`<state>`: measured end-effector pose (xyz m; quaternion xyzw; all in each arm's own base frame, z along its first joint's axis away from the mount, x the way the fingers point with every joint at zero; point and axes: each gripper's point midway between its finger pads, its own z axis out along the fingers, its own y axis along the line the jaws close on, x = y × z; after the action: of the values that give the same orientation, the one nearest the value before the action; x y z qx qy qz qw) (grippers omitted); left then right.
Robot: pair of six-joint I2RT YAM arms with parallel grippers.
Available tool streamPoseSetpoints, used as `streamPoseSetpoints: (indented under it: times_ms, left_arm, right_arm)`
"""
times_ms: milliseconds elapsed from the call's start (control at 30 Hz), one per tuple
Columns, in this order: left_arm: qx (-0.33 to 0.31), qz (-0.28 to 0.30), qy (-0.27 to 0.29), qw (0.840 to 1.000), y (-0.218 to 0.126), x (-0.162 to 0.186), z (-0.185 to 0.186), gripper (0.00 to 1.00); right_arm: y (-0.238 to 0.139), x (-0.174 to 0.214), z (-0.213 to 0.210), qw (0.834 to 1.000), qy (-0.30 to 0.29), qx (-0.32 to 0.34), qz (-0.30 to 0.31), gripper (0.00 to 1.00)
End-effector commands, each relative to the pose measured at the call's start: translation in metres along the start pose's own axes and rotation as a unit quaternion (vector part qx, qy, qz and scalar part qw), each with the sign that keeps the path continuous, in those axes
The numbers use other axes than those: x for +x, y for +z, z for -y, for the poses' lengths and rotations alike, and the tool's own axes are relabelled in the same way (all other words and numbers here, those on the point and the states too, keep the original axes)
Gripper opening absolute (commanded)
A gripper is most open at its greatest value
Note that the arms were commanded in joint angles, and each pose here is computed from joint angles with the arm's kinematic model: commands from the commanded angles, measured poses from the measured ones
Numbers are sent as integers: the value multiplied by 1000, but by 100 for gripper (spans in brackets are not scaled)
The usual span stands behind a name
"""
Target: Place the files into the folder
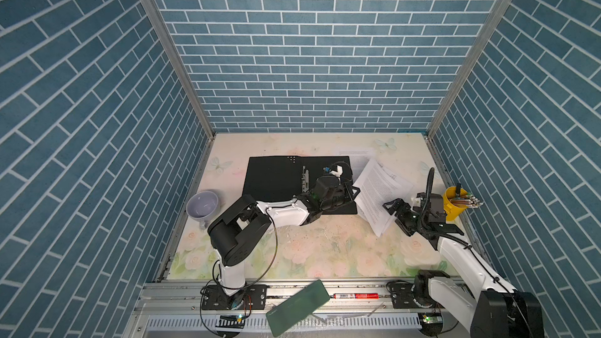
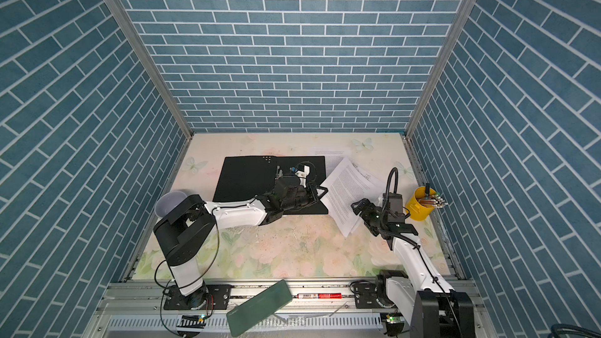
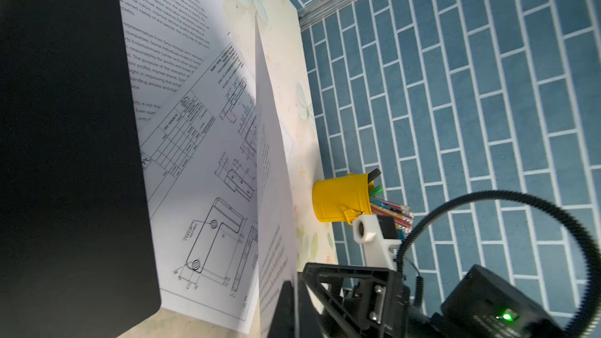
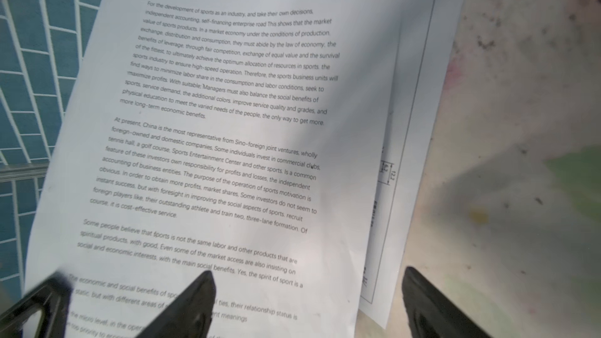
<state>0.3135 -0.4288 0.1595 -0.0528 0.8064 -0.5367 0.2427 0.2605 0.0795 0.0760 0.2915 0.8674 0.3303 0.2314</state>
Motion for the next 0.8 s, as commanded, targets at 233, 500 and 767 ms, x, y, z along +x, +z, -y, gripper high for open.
streamPoseSetpoints:
  times_ms: [233, 500, 767]
  left_arm:
    - [44, 29, -35, 998, 1, -12, 17, 0]
    - [62, 34, -51, 996, 2, -11, 22, 0]
    - [77, 44, -66, 994, 5, -13, 26, 0]
  right_arm:
    - [7, 0, -8, 997, 36, -62, 5, 89]
    - [11, -6, -9, 995, 49, -80, 17, 88]
    - [19, -16, -17, 991, 71, -114, 26, 85]
